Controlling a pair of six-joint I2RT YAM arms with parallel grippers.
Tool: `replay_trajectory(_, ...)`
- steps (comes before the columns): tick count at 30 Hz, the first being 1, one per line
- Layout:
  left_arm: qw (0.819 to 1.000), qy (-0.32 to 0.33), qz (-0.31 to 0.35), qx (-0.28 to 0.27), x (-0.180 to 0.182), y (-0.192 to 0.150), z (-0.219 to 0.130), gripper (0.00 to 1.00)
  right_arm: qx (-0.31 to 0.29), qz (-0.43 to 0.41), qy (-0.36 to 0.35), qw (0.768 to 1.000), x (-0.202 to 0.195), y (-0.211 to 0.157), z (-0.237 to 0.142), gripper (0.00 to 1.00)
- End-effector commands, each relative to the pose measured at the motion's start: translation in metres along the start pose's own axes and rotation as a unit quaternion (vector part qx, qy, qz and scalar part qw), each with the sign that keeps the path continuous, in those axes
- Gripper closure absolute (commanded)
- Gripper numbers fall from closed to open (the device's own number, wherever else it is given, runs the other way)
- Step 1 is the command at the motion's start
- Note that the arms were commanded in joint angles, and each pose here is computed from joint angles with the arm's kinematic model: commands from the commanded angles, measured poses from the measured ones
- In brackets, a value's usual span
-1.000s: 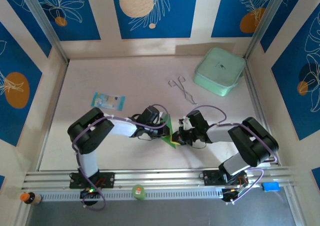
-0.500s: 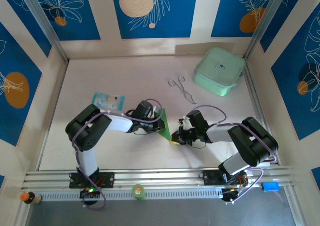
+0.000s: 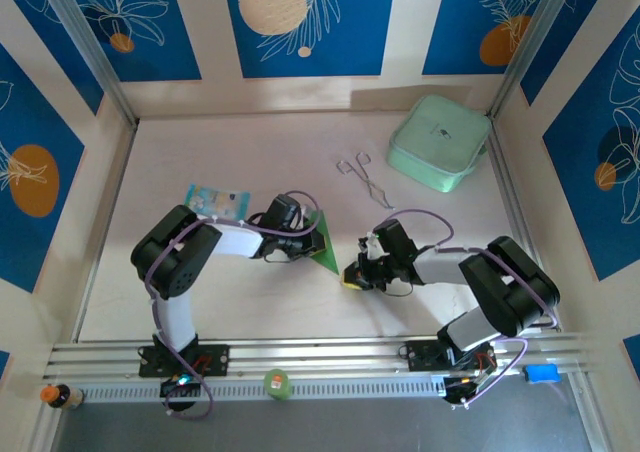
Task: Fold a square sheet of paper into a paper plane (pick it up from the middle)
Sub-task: Fourth fold the wing at the center of the table.
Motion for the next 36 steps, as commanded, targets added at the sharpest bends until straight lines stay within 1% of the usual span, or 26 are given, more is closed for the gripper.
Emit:
replay_trajectory(1, 0.999, 0.025, -0.022, 0.02, 0.02, -0.015, 0.001, 1.0, -0.017, -0.014, -0.017, 1.0, 0.018, 0.012, -0.008, 1.0)
replay_trajectory(6, 0.999, 0.02, -0.022, 0.019, 0.018, -0.013, 0.001, 1.0, -0.023, -0.017, -0.021, 0.999, 0.033, 0.032, 0.003, 1.0)
replay_trajectory(12, 0.999, 0.019, -0.022, 0.018, 0.018, -0.013, 0.001, 1.0, -0.011, -0.017, -0.021, 1.0, 0.038, 0.039, 0.023, 1.0)
replay_trajectory(17, 0.999, 0.018, -0.02, 0.017, 0.017, -0.012, 0.001, 1.0, 0.008, 0.004, -0.076, 0.997, 0.009, 0.03, 0.03, 1.0)
replay_trajectory(24, 1.0, 0.02, -0.011, 0.011, 0.016, 0.003, -0.002, 1.0, 0.041, 0.03, -0.102, 0.993, -0.028, 0.004, 0.032, 1.0)
replay_trajectory(29, 1.0, 0.018, -0.01, -0.004, 0.02, 0.02, -0.006, 1.0, 0.049, 0.036, -0.105, 0.993, -0.037, -0.004, 0.03, 1.0)
replay_trajectory(36, 0.999, 0.018, -0.02, -0.021, 0.036, 0.04, -0.016, 0.98, 0.05, 0.034, -0.102, 0.993, -0.036, -0.003, 0.029, 1.0)
Point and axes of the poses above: each hand's point on the last joint's axis, 136 mm out from that joint toward the fingers, its own z axis out along the fingers, its own x axis along the line the jaws close on, y = z × x, the point moved 4 cm from there along -z, back along the fingers, and after that the axes turned 5 degrees about z, right-handed, at the moved point
